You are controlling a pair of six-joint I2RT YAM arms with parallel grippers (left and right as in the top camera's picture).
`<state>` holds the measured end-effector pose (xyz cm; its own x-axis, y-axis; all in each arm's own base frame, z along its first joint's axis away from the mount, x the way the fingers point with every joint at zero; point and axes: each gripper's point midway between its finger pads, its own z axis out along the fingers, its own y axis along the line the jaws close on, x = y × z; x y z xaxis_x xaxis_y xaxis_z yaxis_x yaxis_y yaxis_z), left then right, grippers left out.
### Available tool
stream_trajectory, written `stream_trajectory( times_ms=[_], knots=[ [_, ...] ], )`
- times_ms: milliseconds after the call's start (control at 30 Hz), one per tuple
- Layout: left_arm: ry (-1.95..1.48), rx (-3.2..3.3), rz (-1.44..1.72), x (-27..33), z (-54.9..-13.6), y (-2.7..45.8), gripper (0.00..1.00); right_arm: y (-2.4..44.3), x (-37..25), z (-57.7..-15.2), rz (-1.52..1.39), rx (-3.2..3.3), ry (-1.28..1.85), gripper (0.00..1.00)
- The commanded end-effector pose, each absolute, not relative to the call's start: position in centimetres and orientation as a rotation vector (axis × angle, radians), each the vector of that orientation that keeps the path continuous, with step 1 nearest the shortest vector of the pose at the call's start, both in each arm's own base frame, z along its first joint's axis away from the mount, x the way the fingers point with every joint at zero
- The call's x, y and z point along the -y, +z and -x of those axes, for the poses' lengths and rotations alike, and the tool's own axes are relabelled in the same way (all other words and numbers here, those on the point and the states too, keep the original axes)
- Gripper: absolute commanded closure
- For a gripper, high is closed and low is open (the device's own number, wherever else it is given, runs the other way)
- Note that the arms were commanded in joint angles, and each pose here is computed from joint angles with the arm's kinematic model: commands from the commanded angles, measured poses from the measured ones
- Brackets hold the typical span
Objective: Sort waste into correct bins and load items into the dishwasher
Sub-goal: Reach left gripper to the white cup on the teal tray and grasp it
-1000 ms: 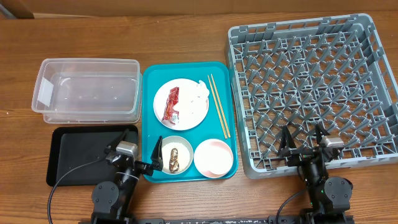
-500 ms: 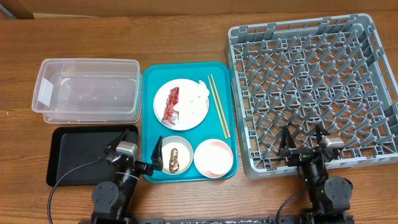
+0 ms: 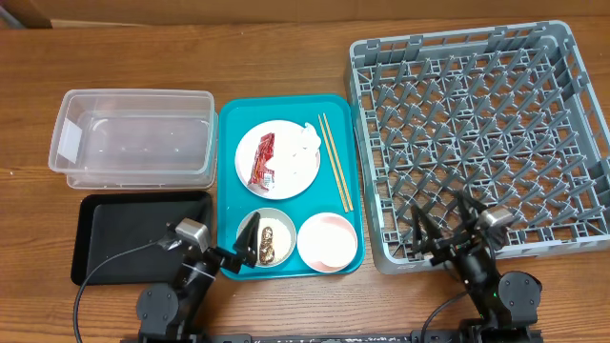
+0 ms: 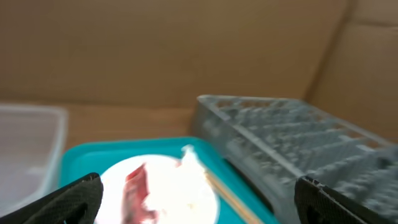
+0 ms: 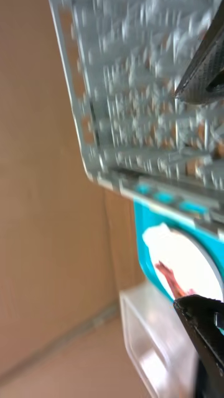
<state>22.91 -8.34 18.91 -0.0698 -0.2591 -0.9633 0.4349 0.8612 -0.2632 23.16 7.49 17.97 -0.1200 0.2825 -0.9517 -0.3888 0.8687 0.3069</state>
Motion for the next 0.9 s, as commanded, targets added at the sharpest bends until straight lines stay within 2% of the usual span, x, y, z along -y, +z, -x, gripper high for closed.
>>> stream_trajectory(
  times_ms=[0,167,300,600,767,867],
  knots=[
    [-0.747,-1.471,-0.213,10.4,-21.0,22.3,0.00,21.6,-9.8,-21.2,0.180,-1.525,0.736,0.00],
    [-0.742,-1.438,-0.225,10.2,-19.2,27.5,0.00,28.5,-9.7,-19.4,0.199,-1.409,0.740,0.00],
    [-0.744,-1.539,-0.197,10.0,-18.4,29.8,0.00,31.1,-9.6,-19.0,0.171,-1.498,0.753,0.00],
    [-0.814,-1.900,-0.138,10.9,-20.2,31.9,0.00,31.2,-9.8,-21.2,0.024,-1.961,0.799,0.00],
    [-1.030,-1.955,-0.266,13.9,-20.6,35.3,0.00,30.9,-10.1,-23.2,-0.014,-2.087,0.819,0.00],
    [-1.150,-1.979,-0.283,15.1,-20.7,35.7,0.00,30.0,-11.3,-23.6,0.016,-2.138,0.909,0.00]
  ],
)
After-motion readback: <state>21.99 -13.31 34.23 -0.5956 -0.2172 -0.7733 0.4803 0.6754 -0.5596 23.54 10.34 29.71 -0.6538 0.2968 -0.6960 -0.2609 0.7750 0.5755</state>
